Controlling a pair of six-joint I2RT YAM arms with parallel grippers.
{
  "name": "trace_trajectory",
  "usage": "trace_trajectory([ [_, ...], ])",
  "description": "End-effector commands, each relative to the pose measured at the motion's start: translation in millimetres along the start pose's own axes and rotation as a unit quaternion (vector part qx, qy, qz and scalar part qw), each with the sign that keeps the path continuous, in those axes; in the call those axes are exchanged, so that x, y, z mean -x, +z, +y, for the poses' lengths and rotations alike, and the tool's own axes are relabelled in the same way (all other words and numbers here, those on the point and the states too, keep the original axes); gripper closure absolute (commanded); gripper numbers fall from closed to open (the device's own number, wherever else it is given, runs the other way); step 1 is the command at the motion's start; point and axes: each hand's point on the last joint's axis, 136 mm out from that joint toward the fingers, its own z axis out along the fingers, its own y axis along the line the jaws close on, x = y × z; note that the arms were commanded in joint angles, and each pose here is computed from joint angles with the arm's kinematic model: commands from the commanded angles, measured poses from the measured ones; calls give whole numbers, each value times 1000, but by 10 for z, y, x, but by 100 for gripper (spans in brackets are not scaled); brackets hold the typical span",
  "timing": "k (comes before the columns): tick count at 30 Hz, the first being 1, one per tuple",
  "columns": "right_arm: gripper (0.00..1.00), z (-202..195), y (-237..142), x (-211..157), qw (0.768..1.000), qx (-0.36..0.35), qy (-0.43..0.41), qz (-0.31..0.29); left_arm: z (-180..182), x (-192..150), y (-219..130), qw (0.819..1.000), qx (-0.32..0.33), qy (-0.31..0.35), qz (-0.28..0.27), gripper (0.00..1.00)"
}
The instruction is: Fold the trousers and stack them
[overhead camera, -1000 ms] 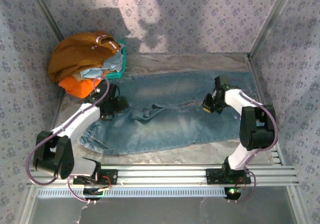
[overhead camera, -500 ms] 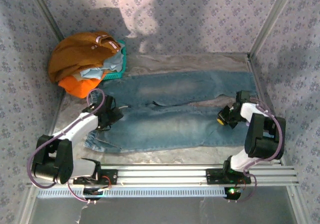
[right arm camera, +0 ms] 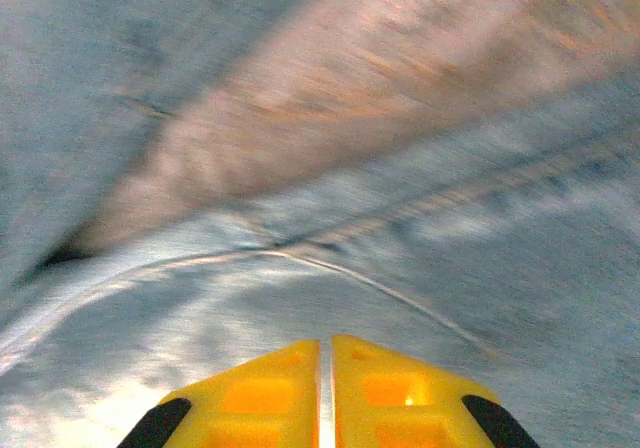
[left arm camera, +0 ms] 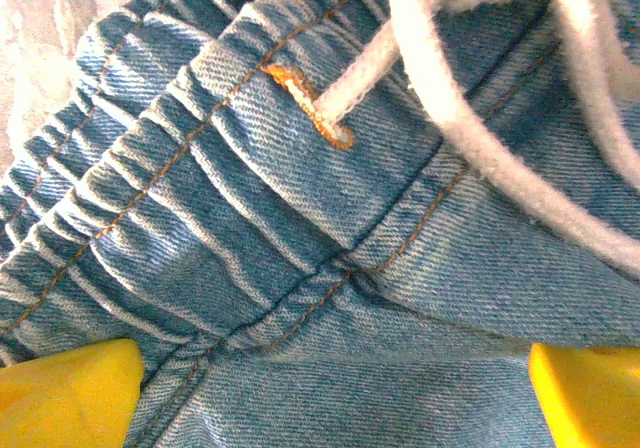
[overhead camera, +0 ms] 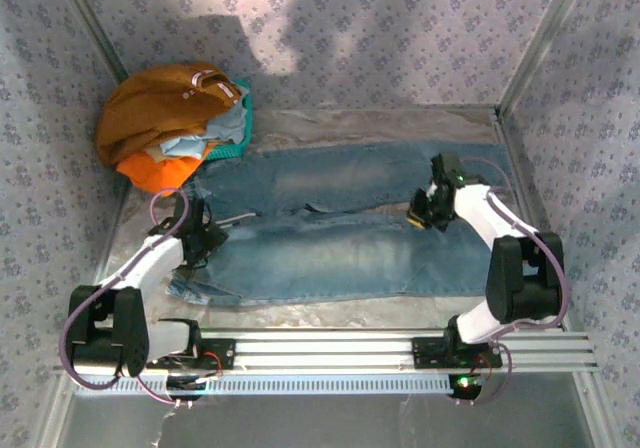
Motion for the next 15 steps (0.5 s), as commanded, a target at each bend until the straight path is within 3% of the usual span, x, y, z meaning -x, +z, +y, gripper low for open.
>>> trace_trajectory([
  [1, 90, 369, 14, 212, 999, -13, -48, -18, 34, 88, -63, 1000, 20, -4, 1, 0],
  [5, 100, 602, 288, 663, 998, -29, -55, -28, -304, 208, -292, 1000, -30, 7, -5, 4],
  [9, 100, 561, 654, 1002, 999, -42, -26, -5, -695, 317, -598, 997, -48, 52, -41, 4],
  [15, 100, 387, 979, 935, 999, -45, 2, 19, -1101, 270, -236, 996, -61, 67, -23, 3],
])
